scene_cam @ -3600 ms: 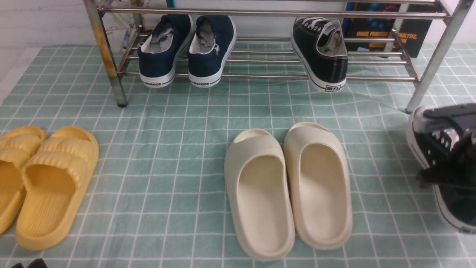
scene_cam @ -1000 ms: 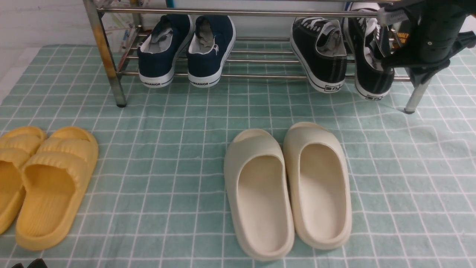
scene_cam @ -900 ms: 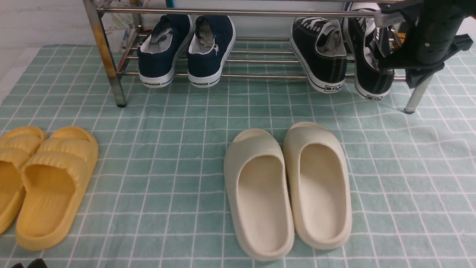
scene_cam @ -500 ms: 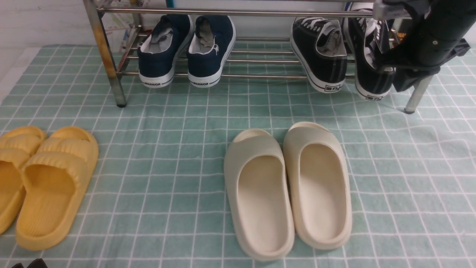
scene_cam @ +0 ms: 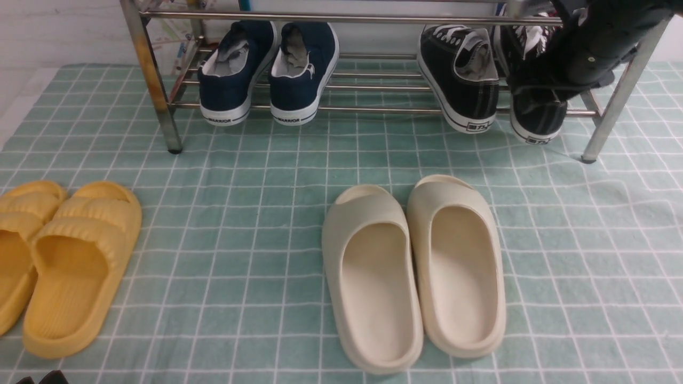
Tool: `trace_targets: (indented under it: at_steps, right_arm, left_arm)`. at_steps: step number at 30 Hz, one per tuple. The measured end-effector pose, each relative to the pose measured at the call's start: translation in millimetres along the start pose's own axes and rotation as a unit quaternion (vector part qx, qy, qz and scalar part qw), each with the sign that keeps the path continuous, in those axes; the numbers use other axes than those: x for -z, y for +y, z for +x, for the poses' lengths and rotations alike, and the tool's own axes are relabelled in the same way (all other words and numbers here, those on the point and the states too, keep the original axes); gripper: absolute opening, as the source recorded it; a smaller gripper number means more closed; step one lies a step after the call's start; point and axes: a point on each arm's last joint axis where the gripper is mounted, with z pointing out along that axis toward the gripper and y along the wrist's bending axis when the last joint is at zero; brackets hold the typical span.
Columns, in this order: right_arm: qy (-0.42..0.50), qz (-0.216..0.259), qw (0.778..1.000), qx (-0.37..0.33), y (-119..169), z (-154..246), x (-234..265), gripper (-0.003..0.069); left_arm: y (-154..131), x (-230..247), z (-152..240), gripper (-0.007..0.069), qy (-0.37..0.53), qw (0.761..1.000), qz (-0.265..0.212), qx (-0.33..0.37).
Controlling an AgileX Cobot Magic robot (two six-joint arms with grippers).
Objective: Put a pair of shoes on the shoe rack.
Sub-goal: Use the right arm to put a shoe into the shoe rack
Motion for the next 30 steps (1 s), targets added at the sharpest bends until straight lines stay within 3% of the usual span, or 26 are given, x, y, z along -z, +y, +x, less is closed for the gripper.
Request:
trace_targets:
  at_steps: [6, 15, 18, 20, 21, 22, 23, 30]
  right_arm:
    - [-0.018, 0.035, 0.999, 0.01, 0.5, -13.5, -15.8, 0.0493]
    - [0.035, 0.064, 0.997, 0.004, -4.8, -2.2, -51.3, 0.0391]
    - [0.033, 0.069, 0.997, 0.01, -5.7, -1.6, -59.1, 0.0298]
    - [0.028, 0.074, 0.997, 0.014, -7.0, -2.5, -59.5, 0.0195]
    - [0.026, 0.075, 0.997, 0.015, -7.2, -3.4, -58.8, 0.0109]
    - [0.025, 0.075, 0.997, 0.015, -7.2, -3.7, -58.6, 0.0109]
    - [0.023, 0.077, 0.997, 0.019, -7.7, -6.2, -55.8, 0.0032]
    - [0.068, 0.039, 0.992, 0.103, -3.0, -13.6, -34.5, 0.0018]
  left_arm:
    - [0.0, 0.0, 0.0, 0.0238, 0.0, 1.0, 0.0, 0.0]
    - [0.0, 0.0, 0.0, 0.0238, 0.0, 1.0, 0.0, 0.0]
    - [0.0, 0.0, 0.0, 0.0238, 0.0, 1.0, 0.0, 0.0]
    - [0.0, 0.0, 0.0, 0.0238, 0.0, 1.0, 0.0, 0.0]
    - [0.0, 0.0, 0.0, 0.0238, 0.0, 1.0, 0.0, 0.0]
    - [0.0, 0.0, 0.0, 0.0238, 0.0, 1.0, 0.0, 0.0]
    - [0.0, 0.0, 0.0, 0.0238, 0.0, 1.0, 0.0, 0.0]
    - [0.0, 0.0, 0.0, 0.0238, 0.0, 1.0, 0.0, 0.0]
